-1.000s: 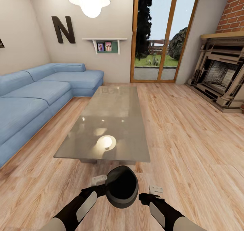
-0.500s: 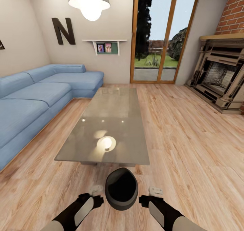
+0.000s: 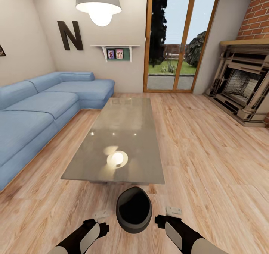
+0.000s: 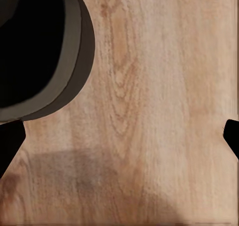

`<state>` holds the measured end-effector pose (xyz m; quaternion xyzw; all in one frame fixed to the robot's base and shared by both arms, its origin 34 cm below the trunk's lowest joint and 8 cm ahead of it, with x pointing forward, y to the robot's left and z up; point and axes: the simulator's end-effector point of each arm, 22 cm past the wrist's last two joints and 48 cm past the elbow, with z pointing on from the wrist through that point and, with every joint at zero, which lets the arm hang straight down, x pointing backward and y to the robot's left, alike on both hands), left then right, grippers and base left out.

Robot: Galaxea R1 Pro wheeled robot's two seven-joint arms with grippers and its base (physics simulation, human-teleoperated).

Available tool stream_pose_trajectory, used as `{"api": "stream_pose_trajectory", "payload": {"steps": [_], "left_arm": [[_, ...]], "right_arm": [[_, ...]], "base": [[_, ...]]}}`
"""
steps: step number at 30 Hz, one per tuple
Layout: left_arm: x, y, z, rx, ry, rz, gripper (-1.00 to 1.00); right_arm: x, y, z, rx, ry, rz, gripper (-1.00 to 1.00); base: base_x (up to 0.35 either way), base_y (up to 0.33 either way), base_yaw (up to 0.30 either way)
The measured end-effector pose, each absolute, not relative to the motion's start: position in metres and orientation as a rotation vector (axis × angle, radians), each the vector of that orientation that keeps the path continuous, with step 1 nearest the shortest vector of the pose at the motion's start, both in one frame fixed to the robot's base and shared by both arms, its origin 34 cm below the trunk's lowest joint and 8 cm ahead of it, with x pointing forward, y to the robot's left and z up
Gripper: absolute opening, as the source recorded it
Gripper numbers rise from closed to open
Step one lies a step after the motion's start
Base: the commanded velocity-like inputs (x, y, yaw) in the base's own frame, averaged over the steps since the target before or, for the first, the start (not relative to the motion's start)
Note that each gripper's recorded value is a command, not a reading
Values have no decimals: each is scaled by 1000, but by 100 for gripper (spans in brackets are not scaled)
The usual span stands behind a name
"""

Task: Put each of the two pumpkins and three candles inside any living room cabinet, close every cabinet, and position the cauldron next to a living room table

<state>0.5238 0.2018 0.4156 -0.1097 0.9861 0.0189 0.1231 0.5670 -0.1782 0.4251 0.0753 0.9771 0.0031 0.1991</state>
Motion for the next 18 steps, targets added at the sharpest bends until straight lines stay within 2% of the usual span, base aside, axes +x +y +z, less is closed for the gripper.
{"api": "stream_pose_trajectory", "payload": {"steps": [18], "left_arm": [[513,225,437,-381,2845,128,100]], "right_arm": [[562,-196,451,261,2694,-45,100]], "base": [[0,0,0]]}}
